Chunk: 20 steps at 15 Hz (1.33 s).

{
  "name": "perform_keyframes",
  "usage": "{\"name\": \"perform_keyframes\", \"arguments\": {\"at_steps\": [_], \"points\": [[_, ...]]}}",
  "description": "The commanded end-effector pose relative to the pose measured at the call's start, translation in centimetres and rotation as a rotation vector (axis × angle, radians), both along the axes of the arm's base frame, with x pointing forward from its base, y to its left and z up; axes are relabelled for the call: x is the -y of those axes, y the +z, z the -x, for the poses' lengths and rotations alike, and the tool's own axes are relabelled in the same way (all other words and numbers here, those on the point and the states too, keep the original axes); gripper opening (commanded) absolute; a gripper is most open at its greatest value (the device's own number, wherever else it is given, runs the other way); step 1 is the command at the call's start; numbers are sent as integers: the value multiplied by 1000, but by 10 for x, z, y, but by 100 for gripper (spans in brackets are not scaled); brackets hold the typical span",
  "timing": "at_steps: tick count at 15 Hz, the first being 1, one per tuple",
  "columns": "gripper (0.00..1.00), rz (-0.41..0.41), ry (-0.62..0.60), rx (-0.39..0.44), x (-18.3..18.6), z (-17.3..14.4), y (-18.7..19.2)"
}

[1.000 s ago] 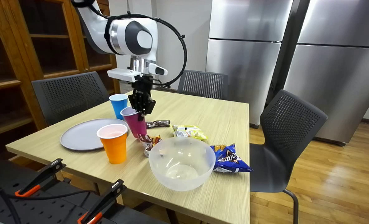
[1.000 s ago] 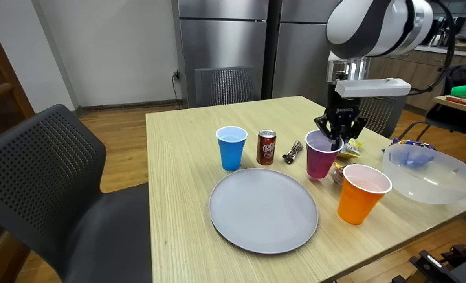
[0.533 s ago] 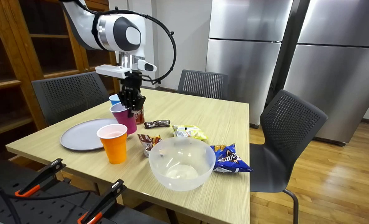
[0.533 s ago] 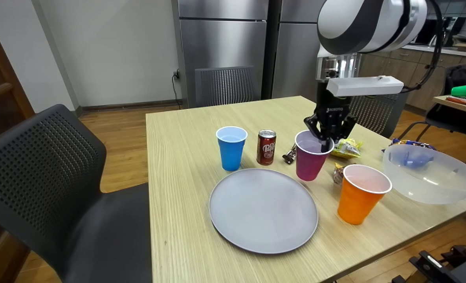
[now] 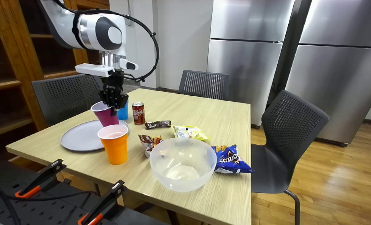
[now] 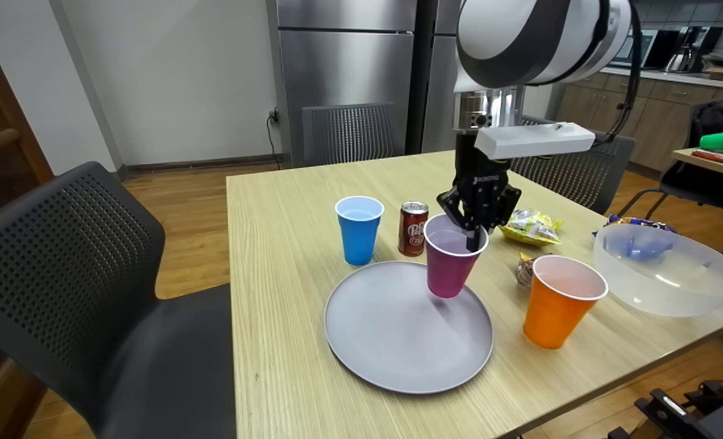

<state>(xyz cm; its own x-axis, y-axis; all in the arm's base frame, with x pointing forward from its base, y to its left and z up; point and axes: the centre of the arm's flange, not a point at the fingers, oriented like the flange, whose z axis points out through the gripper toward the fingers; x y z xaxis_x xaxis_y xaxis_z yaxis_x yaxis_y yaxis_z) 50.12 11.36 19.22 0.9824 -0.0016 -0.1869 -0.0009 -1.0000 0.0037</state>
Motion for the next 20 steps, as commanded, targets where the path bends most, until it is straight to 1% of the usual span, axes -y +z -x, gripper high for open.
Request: {"name": "perform_keyframes", "arguments": {"at_steps": [1, 5, 9, 16, 20], "points": [[2, -12, 61, -11, -37, 11, 7], [2, -13, 121, -26, -79, 18, 2], [2, -13, 161, -47, -112, 24, -5], [2, -3, 146, -64, -144, 17, -21], [2, -10, 139, -105, -152, 12, -30]]}}
